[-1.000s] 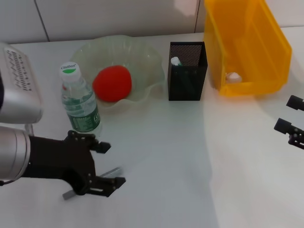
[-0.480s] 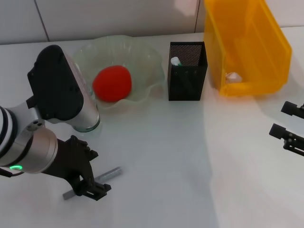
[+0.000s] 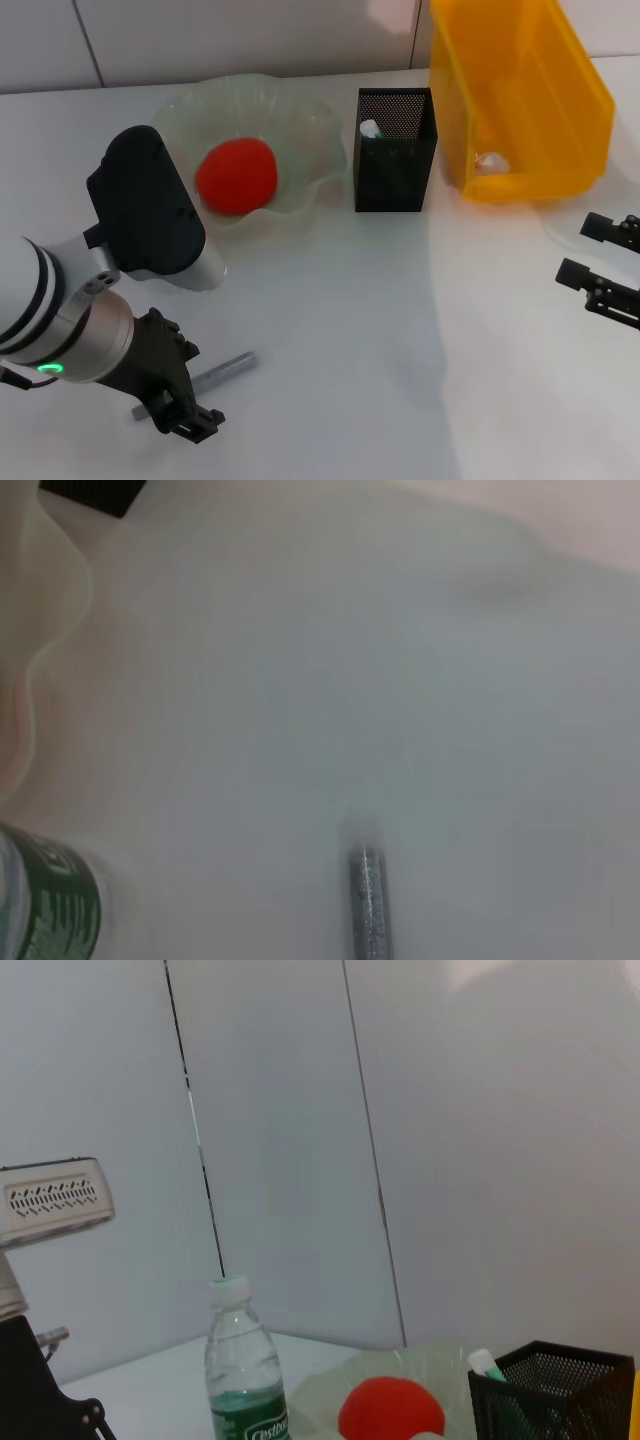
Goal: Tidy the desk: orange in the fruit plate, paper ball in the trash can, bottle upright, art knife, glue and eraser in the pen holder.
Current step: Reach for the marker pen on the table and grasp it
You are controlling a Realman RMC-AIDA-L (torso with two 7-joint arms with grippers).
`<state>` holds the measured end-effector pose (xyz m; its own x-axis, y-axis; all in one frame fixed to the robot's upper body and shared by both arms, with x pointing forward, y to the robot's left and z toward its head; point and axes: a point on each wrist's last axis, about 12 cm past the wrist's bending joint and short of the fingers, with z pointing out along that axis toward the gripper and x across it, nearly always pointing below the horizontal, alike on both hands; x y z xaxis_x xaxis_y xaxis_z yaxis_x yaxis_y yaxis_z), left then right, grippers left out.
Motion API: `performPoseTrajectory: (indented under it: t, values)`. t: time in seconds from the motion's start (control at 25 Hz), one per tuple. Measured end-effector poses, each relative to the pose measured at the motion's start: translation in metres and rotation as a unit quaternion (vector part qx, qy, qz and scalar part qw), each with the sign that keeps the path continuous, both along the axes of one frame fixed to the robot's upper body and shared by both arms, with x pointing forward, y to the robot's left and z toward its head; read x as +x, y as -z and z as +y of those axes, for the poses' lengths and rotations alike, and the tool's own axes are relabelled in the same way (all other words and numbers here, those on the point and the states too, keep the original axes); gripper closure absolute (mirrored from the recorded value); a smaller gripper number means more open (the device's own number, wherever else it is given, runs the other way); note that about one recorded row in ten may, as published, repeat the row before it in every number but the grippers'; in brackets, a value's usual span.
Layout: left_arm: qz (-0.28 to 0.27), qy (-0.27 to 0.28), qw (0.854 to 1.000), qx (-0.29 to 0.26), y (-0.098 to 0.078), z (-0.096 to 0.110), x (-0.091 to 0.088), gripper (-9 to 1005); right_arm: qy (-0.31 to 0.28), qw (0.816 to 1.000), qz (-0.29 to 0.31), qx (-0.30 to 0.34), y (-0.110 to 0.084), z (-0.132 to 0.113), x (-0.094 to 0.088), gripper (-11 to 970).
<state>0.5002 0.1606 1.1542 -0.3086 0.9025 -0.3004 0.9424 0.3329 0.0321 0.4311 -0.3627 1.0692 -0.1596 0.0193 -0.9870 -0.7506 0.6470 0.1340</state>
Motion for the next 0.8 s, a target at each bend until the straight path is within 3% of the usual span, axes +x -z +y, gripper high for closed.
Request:
performPoseTrajectory:
  t: [0.28, 0.72, 0.8]
  values:
    - [0.010, -0.006, 1.000, 0.008, 0.005, -0.002, 0.004, 247, -0.006, 1.000, 0.007, -0.003, 0.002, 0.003, 0.003, 290]
    - [0.013, -0.008, 0.999, 0.041, 0.014, -0.008, 0.012, 442, -0.010, 1.000, 0.011, -0.004, 0.004, 0.005, 0.003, 296]
    - [0.014, -0.009, 0.999, 0.042, 0.015, -0.008, 0.013, 440, -0.011, 1.000, 0.012, -0.004, 0.004, 0.005, 0.003, 297]
